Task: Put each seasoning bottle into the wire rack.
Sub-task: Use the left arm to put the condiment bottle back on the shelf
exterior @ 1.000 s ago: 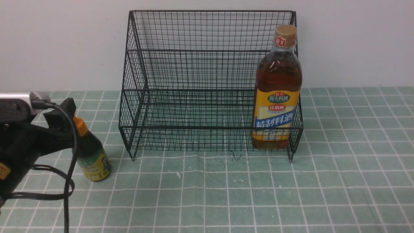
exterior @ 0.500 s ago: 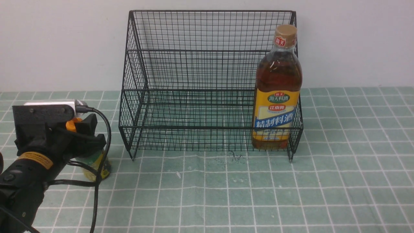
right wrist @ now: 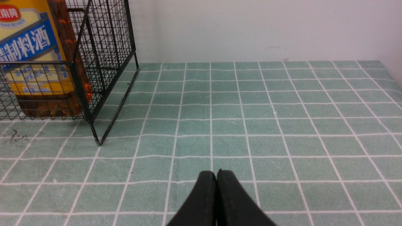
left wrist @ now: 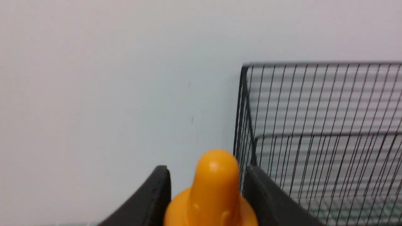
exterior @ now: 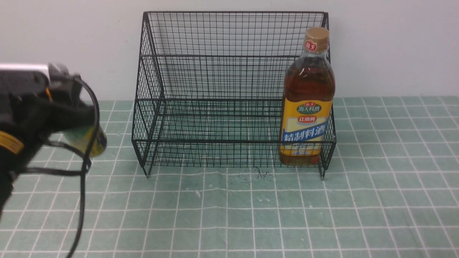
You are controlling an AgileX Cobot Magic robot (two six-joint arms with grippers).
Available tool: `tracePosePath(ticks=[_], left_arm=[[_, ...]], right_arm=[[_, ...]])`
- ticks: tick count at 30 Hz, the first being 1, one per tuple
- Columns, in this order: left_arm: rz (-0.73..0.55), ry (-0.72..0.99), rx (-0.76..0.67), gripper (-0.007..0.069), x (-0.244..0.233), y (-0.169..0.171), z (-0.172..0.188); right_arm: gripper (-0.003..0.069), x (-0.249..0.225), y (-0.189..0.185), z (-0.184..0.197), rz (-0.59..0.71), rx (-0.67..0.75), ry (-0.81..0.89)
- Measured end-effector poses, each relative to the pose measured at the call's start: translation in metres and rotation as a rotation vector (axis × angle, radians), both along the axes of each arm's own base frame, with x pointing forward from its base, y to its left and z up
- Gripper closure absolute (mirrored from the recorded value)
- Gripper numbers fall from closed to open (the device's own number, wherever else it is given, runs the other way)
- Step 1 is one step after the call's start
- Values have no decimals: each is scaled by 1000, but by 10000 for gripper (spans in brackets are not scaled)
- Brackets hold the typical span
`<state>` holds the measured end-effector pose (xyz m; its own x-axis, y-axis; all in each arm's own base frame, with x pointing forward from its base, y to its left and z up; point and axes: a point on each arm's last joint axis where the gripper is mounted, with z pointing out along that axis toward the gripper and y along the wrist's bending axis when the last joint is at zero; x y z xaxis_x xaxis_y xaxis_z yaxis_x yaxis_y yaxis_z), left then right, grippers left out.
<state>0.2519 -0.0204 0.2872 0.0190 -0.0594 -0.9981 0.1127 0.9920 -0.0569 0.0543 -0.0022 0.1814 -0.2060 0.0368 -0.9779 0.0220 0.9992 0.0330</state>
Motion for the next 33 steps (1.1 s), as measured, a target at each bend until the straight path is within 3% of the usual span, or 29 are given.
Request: tracePosePath(ticks=[5, 10, 21, 33], left_arm=[[-122, -51, 17, 356, 5, -22, 40], [-219, -39, 7, 356, 21, -45, 46], [-320, 33, -5, 356, 64, -74, -7], [-306, 211, -15, 356, 82, -77, -54]], right_arm=[[673, 0, 0, 0, 0, 0, 0], [673, 0, 0, 0, 0, 0, 0], [673, 0, 0, 0, 0, 0, 0], [673, 0, 0, 0, 0, 0, 0]])
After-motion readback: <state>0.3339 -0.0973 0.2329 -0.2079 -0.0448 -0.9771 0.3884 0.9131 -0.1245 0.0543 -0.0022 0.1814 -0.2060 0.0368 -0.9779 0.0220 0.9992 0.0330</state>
